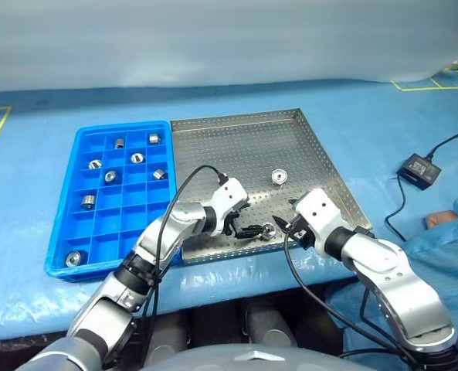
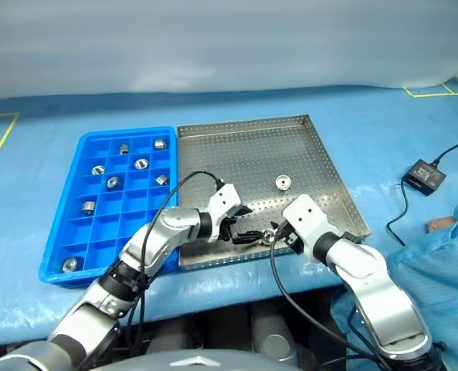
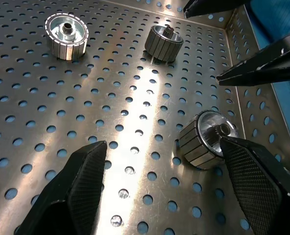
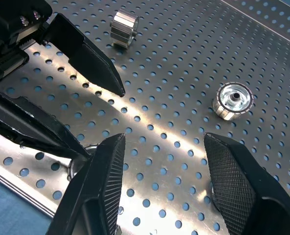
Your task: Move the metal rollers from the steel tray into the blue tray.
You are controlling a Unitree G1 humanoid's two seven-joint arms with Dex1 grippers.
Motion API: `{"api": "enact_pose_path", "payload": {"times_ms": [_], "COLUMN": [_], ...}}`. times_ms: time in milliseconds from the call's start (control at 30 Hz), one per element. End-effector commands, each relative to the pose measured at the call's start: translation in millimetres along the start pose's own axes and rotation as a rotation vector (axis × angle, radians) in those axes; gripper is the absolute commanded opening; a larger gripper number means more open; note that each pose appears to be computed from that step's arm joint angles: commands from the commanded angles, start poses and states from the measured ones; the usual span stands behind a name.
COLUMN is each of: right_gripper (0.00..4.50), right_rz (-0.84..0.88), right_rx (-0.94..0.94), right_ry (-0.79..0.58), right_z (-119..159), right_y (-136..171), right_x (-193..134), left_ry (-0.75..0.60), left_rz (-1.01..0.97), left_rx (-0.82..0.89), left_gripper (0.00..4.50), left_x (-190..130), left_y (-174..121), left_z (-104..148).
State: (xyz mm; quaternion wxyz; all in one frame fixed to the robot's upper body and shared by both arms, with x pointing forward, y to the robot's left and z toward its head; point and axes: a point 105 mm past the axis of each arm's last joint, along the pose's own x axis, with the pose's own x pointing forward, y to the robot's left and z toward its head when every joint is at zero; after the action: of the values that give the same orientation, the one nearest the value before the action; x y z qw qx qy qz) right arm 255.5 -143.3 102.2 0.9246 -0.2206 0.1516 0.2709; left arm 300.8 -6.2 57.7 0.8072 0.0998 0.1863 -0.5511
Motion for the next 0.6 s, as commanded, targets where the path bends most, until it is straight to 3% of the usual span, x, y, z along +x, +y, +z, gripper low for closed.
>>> {"api": "enact_pose_path", "payload": {"times_ms": [33,600], "right_gripper": [2.69,2.69], "right_rz": [-0.051,-0.056], "right_rx": [-0.023,-0.01], "right_ry": [-0.033,-0.037], "right_z": [10,9], "right_y": [-7,-4], "right_x": [-7,-6], "left_ry": [-0.019,-0.115], "left_rz": [-0.011,-0.083], "left_rx": [0.04,-0.047], "left_gripper": [4.0,4.0], "left_x": [6,10], "left_y": [-1,-11], "left_z": [9,24]}}
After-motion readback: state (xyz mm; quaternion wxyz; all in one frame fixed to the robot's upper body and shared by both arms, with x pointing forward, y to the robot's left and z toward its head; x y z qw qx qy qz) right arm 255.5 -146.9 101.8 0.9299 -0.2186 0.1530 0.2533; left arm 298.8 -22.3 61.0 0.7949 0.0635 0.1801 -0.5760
